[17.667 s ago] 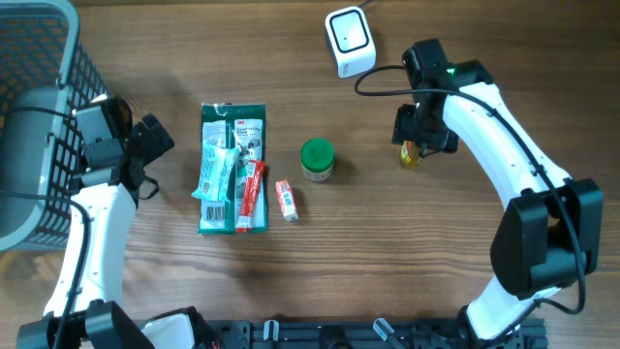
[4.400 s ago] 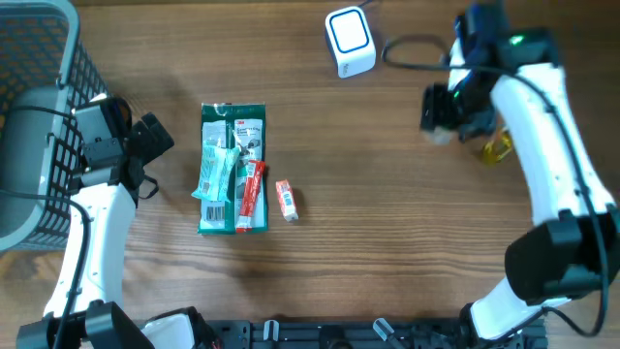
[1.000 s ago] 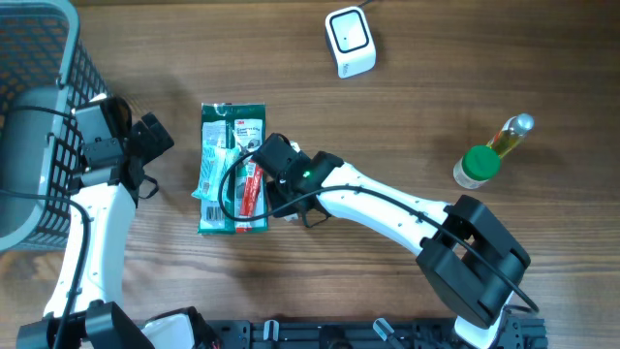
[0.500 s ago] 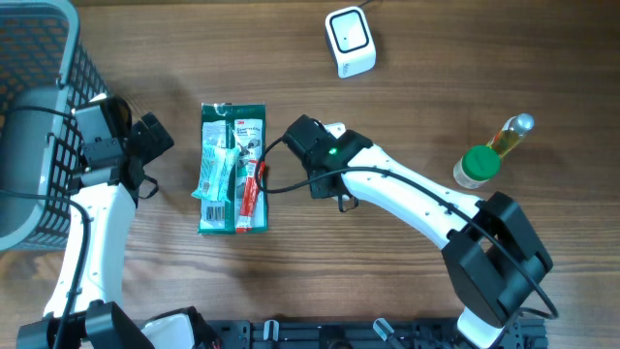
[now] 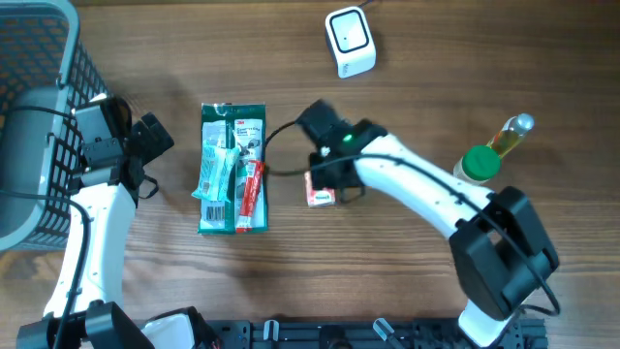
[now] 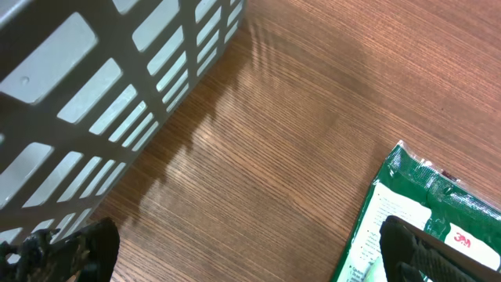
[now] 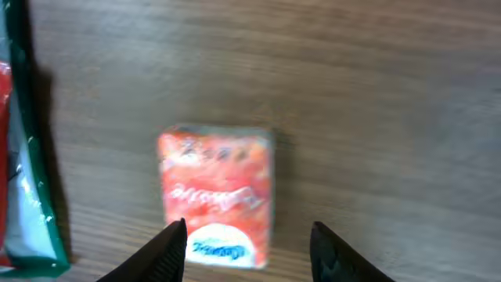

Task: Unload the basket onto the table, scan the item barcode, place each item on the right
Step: 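Lower the right gripper onto the orange carton and close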

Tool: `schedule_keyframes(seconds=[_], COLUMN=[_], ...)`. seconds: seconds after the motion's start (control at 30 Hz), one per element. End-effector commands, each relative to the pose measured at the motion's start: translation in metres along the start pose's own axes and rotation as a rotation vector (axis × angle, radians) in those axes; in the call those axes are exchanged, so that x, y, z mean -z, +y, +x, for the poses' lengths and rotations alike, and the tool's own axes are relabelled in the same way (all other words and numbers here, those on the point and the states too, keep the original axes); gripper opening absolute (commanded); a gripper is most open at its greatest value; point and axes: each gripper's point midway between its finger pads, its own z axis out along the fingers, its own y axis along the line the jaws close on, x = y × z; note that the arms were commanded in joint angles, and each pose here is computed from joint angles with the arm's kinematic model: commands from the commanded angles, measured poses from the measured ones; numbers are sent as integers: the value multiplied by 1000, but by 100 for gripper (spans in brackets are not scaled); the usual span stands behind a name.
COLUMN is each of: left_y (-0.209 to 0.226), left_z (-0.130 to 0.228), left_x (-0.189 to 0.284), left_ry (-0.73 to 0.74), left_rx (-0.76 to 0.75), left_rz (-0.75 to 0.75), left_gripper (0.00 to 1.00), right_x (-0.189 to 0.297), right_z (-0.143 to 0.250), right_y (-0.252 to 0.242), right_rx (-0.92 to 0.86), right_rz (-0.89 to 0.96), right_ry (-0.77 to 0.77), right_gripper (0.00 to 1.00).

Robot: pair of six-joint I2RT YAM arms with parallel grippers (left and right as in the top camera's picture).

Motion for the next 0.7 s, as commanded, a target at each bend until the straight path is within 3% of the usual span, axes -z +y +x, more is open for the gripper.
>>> schedule_keyframes(seconds=[0.0,0.67], left_y=[-1,-1], left_z=[-8,-8], left_x=[5,5], left_ry=[-23,-23], left_rx=[-6,-6], left_rz=[10,10], left_gripper=[100,100], right_x=[14,9], right_z=[1,-9], right_y=[12,4], right_rx=[31,63], right_rz=[-221,-220], right_ry=[85,55], right_gripper=[51,52])
